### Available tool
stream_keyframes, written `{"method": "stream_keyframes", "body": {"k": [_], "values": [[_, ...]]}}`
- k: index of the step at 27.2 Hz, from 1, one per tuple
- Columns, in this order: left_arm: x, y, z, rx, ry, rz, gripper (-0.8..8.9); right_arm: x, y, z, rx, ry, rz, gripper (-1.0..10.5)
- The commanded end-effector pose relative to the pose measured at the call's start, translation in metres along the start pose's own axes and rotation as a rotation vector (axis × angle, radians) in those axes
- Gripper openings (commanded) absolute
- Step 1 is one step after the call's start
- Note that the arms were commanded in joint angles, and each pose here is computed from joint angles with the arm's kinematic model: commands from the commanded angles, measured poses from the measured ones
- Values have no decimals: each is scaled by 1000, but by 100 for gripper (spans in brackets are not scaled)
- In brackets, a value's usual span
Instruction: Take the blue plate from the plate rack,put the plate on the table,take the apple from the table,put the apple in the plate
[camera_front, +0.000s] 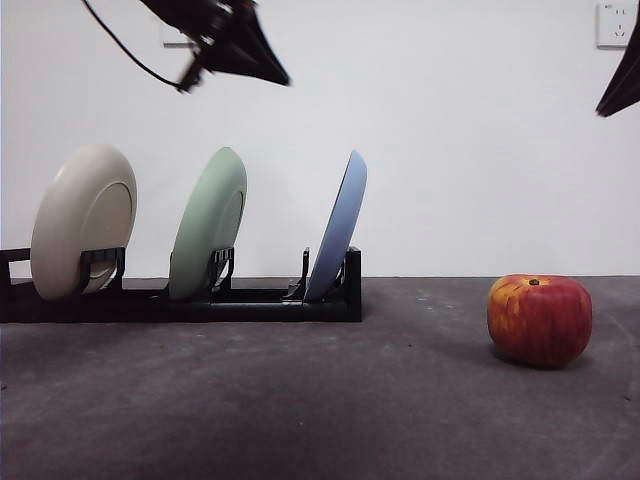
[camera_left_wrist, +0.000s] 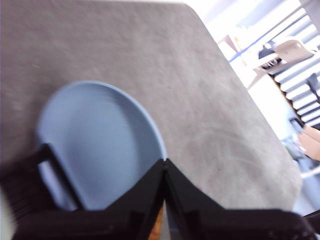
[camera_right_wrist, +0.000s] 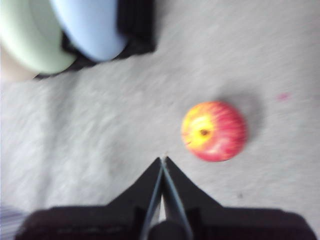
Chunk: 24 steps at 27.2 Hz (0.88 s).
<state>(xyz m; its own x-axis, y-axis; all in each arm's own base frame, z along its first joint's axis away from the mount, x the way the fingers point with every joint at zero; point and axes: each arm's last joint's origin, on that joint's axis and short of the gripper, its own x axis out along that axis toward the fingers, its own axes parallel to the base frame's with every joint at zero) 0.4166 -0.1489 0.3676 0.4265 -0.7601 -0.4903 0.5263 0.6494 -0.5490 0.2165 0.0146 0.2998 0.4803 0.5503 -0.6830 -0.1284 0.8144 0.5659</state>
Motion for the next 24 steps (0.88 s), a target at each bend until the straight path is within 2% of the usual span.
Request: {"method": "stream_keyframes", "body": {"k": [1,4,5,9,15,24], "values": [[25,0,-4,-32,41,-23,-4,3,-1,2,-18,11,8,0],[46,-1,-9,-38,78,-31,10,4,-2,3,-30,14,7,0],[51,-2,-11,-38,86,-25,45,4,-2,3,-30,13,7,0],[69,-9,-20,-25,112,0,296,4,-2,2,-37,15,7,0],[78,-18,-25,13,108,90,326,4,-2,2,-48,23,6,0],[99,-14,-35,10,145,118,325,4,-2,0,-63,37,3,0]]}}
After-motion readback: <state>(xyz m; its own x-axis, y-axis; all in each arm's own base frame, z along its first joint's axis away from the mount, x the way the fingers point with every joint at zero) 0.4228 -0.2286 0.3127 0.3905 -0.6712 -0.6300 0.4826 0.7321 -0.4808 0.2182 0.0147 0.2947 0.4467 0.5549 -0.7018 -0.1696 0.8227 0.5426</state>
